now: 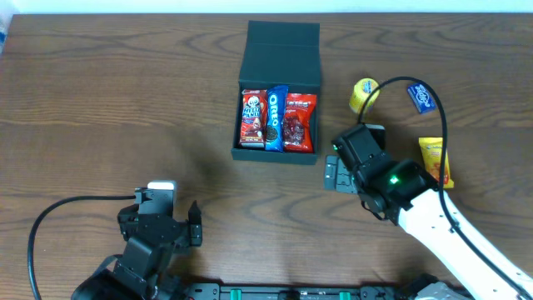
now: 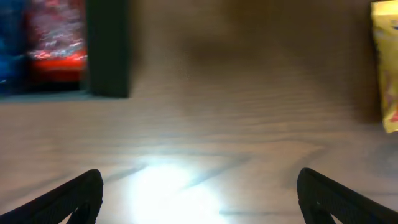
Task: Pack container
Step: 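Open the right gripper and withdraw it from the box, then move the right gripper to the yellow Mentos tube and grasp it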
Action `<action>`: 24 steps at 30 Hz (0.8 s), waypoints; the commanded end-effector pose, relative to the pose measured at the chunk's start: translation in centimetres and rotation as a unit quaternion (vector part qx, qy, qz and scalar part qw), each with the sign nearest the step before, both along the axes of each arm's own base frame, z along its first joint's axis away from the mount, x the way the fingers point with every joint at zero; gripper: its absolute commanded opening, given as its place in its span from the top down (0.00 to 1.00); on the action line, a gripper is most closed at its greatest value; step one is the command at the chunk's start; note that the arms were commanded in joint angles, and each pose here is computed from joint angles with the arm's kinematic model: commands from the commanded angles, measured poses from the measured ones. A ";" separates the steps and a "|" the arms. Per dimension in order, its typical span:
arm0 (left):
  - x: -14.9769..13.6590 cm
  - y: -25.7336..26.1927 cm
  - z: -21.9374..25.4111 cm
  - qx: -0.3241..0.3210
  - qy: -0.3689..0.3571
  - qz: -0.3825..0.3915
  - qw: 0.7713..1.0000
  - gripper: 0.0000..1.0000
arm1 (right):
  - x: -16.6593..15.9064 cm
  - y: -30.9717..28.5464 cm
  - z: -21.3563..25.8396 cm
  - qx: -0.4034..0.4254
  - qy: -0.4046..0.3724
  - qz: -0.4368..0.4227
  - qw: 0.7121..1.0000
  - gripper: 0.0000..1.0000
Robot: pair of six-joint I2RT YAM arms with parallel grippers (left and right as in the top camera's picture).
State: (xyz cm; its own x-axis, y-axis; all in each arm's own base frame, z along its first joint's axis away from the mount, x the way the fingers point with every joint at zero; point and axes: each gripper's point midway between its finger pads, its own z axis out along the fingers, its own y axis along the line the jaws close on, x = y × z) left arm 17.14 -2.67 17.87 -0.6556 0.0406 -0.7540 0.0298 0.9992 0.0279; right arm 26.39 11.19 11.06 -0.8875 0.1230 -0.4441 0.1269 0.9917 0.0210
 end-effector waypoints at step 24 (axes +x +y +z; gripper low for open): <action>0.0 0.4 -0.2 0.012 -0.001 0.004 1.000 0.05 | 12.6 -4.5 -5.5 -0.077 -0.173 0.040 0.981 0.01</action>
State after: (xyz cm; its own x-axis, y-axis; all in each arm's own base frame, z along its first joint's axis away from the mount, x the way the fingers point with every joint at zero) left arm 17.14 -2.67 17.88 -0.6553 0.0404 -0.7542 0.0298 0.9992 0.0277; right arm 38.79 6.85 6.68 -0.6736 -0.0078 -0.7390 0.0721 0.9945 -0.0762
